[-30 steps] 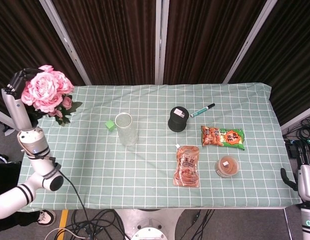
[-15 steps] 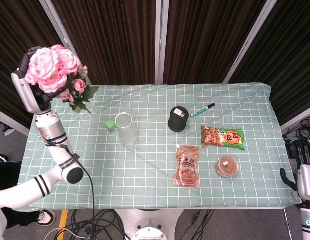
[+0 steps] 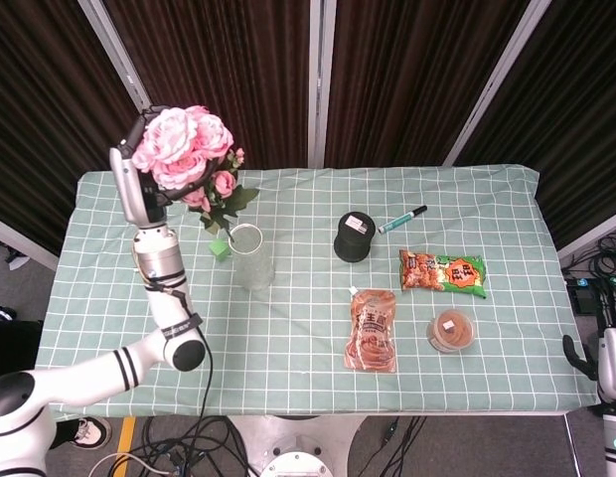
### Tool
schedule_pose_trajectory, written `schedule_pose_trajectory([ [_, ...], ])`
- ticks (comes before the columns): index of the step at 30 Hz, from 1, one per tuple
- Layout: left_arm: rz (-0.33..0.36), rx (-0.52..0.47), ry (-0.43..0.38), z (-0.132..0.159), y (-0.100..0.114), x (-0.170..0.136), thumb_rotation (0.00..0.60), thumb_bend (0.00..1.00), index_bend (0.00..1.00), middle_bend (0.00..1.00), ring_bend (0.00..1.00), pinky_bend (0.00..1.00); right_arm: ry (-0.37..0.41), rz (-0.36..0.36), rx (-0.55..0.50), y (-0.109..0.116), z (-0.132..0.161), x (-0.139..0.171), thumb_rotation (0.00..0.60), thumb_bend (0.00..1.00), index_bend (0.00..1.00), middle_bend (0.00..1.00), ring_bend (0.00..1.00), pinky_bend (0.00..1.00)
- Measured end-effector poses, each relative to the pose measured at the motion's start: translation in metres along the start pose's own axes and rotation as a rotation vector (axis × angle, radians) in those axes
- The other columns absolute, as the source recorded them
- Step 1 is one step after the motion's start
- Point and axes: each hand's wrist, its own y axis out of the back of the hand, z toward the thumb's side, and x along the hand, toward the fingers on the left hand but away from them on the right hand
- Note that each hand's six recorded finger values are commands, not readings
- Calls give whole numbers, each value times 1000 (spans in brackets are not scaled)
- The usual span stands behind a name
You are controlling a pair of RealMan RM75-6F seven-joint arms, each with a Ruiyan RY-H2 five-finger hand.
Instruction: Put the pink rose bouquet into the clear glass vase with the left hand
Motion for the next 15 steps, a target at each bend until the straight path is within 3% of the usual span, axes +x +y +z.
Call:
schedule_pose_trajectory([
  [15,-35,26,3,-30,-28,-10,600,176,494,444,431,536,-25,4,-3,0,-9,2,600,273,0,0,0,0],
])
